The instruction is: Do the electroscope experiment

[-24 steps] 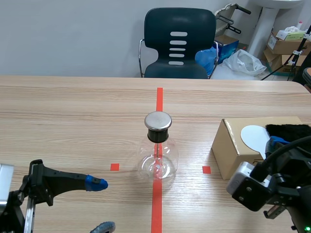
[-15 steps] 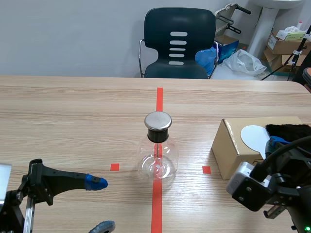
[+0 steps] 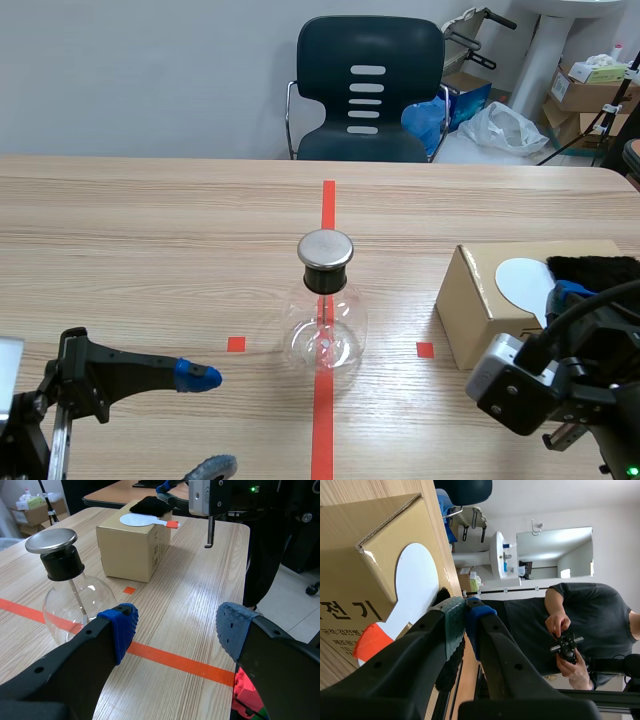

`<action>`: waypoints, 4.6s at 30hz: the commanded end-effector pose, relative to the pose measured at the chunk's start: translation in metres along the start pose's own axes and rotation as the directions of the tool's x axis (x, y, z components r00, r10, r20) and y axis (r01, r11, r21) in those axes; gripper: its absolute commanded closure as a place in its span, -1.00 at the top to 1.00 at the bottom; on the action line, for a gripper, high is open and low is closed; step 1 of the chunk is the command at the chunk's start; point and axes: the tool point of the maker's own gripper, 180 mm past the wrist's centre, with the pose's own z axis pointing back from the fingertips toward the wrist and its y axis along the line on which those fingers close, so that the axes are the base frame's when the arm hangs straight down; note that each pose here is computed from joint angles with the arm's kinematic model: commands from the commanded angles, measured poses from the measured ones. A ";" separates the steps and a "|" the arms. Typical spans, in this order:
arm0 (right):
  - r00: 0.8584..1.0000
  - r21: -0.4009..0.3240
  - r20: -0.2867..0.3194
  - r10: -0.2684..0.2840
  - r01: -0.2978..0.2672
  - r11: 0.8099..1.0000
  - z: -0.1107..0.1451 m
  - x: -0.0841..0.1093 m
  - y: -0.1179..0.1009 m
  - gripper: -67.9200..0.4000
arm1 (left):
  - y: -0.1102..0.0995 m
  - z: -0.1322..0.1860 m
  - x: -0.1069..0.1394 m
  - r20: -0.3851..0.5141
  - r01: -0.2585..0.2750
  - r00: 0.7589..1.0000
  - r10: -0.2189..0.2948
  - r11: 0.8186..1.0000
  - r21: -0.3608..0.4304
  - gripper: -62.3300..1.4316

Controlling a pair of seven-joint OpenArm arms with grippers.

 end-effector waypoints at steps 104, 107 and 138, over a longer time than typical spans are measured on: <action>0.999 -0.036 -0.008 0.040 -0.040 0.999 -0.001 -0.024 0.022 -0.45 | 0.001 -0.003 0.007 0.032 -0.002 0.999 0.002 1.000 0.002 0.19; 0.999 -0.030 -0.008 0.040 -0.040 0.999 -0.001 -0.023 0.023 -0.47 | 0.001 -0.003 0.007 0.032 -0.002 0.999 0.002 1.000 0.002 0.19; 0.999 -0.012 -0.010 0.041 -0.041 0.999 -0.001 -0.024 0.026 -0.96 | 0.001 -0.003 0.007 0.032 -0.002 0.999 0.002 1.000 0.002 0.19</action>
